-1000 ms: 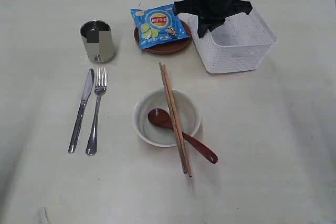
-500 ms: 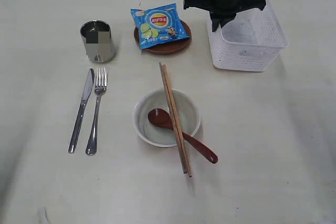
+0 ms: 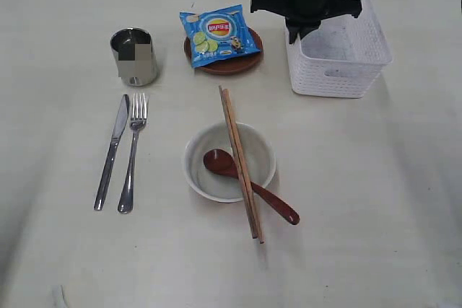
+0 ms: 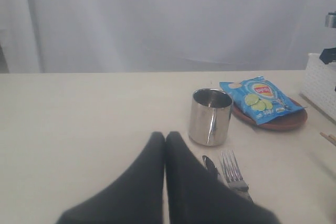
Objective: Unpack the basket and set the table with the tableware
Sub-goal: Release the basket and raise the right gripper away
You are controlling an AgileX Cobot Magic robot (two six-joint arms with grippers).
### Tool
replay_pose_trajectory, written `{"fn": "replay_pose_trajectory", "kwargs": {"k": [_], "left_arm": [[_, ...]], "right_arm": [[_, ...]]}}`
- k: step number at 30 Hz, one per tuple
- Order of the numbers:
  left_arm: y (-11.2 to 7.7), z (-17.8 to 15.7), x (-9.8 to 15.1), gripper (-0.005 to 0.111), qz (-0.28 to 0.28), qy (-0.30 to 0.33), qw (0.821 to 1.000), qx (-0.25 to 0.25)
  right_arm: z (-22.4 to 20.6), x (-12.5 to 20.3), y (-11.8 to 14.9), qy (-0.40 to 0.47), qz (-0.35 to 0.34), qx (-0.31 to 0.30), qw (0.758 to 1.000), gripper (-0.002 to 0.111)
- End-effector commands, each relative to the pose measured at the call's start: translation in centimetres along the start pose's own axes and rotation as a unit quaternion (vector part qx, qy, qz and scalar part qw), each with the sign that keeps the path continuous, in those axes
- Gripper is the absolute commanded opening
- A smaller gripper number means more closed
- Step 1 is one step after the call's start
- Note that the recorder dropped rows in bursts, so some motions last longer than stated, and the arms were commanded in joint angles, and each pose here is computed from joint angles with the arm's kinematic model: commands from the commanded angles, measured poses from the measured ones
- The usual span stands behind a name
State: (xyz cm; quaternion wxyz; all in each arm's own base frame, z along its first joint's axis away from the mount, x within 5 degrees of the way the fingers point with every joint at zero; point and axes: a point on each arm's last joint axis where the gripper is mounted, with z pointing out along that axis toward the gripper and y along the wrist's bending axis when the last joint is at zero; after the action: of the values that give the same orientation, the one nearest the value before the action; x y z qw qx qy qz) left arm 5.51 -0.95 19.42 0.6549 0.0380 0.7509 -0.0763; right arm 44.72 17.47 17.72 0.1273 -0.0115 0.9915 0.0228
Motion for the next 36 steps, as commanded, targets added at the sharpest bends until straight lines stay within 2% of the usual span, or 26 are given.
{"fn": "replay_pose_trajectory", "kwargs": {"k": [1,8,16,19,24,27,30,33,34,35,36], "left_arm": [[0.0,0.0,0.0,0.0,-0.002,-0.004,1.0,0.001],[0.0,0.0,0.0,0.0,-0.002,-0.004,1.0,0.001],[0.0,0.0,0.0,0.0,-0.002,-0.004,1.0,0.001],[0.0,0.0,0.0,0.0,-0.002,-0.004,1.0,0.001],[0.0,0.0,0.0,0.0,-0.002,-0.004,1.0,0.001],[0.0,0.0,0.0,0.0,-0.002,-0.004,1.0,0.001],[0.0,0.0,0.0,0.0,-0.002,-0.004,1.0,0.001],[0.0,0.0,0.0,0.0,-0.002,-0.004,1.0,0.001],[0.0,0.0,0.0,0.0,-0.002,-0.004,1.0,0.001],[0.0,0.0,0.0,0.0,-0.002,-0.004,1.0,0.001],[0.0,0.0,0.0,0.0,-0.002,-0.004,1.0,0.001]], "right_arm": [[0.0,-0.1,-0.1,0.0,0.006,-0.008,1.0,0.0],[0.0,0.1,0.4,0.012,0.018,-0.035,0.999,0.0],[0.0,0.1,0.4,0.011,0.015,-0.032,0.999,0.0],[0.0,0.1,0.4,0.01,0.015,-0.032,0.999,0.013],[-0.1,-0.1,0.4,0.004,0.012,-0.033,0.999,0.049],[-1.7,-0.5,0.4,-0.014,0.009,-0.038,0.999,0.058],[-5.2,-1.4,0.4,-0.053,-0.014,-0.048,0.997,0.057],[-13.4,-2.3,-0.7,-0.142,-0.047,-0.02,0.988,0.054],[-14.7,-2.1,-0.9,-0.153,-0.061,-0.012,0.986,0.046],[-17.0,-1.4,-1.3,-0.162,-0.098,-0.007,0.982,0.014],[-17.6,-1.1,-1.5,-0.164,-0.104,-0.006,0.981,-0.001]]}}
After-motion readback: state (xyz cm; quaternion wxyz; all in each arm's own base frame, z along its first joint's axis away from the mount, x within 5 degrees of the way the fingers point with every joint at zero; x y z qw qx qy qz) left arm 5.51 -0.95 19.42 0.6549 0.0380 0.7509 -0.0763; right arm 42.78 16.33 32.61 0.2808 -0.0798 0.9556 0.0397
